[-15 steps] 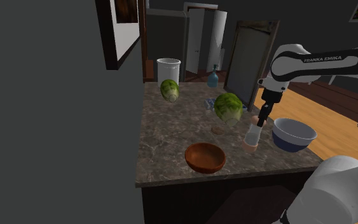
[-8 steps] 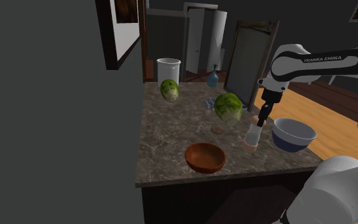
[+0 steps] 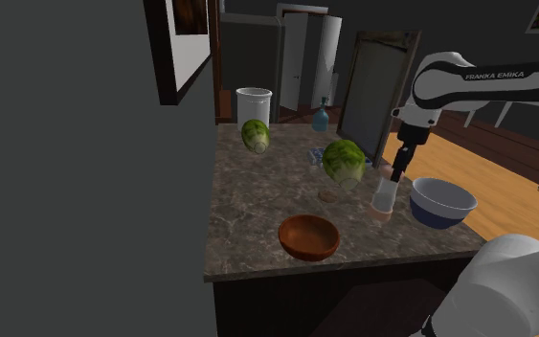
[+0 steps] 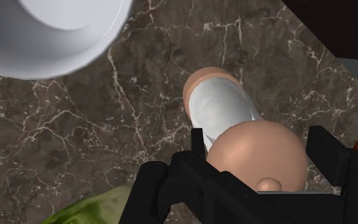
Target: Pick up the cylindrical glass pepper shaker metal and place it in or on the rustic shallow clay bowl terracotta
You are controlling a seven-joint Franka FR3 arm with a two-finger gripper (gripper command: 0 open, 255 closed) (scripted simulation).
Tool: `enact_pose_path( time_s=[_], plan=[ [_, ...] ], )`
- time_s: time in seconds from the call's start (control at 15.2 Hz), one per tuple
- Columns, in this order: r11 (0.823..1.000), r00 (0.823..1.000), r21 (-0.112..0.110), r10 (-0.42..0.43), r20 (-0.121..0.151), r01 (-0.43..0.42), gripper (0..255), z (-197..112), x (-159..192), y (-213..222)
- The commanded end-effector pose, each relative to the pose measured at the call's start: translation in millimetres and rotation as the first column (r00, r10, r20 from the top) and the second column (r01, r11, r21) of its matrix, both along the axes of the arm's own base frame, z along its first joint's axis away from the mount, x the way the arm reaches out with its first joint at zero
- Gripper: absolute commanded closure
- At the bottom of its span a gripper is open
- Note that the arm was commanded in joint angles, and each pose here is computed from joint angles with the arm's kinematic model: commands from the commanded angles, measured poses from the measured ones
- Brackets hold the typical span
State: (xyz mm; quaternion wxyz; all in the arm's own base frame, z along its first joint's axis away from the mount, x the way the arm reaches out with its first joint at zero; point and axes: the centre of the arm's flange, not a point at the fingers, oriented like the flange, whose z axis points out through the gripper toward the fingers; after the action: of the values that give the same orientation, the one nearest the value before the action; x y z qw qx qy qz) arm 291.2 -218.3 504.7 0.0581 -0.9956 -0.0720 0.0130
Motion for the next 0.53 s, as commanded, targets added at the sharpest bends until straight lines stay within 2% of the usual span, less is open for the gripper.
enact_pose_path(
  time_s=[0.0,0.46],
  plan=[
    [1.000,1.000,0.000,0.000,0.000,0.000,255,10.2,0.2,1.1],
    [1.000,1.000,0.000,0.000,0.000,0.000,255,47.1,0.2,1.1]
  ],
)
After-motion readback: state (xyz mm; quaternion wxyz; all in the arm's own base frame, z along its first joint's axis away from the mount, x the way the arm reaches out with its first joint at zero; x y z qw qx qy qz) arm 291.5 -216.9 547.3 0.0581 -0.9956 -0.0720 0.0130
